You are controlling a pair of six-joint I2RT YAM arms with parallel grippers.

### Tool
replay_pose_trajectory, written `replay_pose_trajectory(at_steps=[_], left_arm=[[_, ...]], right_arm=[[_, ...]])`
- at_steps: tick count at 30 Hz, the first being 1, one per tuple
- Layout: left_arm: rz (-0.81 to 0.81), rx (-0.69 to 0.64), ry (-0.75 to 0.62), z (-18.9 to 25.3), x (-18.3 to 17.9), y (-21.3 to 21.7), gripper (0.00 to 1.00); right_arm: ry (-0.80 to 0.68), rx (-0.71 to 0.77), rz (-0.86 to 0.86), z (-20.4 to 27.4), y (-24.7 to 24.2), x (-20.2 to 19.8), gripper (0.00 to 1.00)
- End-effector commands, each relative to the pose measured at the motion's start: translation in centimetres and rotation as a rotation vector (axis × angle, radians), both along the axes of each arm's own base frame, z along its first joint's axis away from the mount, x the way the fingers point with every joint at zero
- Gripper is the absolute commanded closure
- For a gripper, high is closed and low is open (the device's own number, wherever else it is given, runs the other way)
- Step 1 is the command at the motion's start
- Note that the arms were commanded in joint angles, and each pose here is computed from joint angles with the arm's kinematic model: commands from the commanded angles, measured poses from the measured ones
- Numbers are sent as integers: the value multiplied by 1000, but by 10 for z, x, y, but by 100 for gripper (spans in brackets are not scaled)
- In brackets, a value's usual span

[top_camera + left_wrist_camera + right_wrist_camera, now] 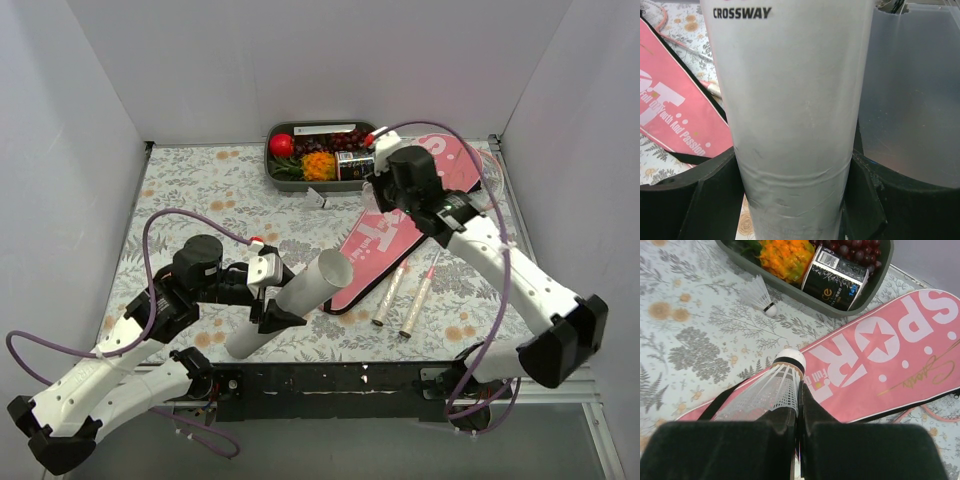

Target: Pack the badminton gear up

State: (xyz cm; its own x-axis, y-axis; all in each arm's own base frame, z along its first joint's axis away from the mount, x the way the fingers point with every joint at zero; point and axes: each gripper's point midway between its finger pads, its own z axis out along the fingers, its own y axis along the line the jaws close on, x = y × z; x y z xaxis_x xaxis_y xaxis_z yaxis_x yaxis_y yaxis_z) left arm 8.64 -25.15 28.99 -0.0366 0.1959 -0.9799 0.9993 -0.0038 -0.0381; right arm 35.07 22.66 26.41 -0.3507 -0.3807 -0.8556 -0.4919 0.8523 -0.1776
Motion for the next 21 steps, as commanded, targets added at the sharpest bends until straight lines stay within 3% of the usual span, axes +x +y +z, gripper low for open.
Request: replay_pose_trajectory(at_steps=[1, 11, 21], left_arm=[[48, -13, -48, 0, 12, -2, 98], [120, 45, -72, -17, 37, -7, 97], [154, 90, -108, -25, 47, -4, 97]], right_arm=[[122, 151, 112, 16, -10, -37, 99], [244, 511, 501, 81, 12, -134, 99], [278, 599, 637, 141, 9, -186, 99]])
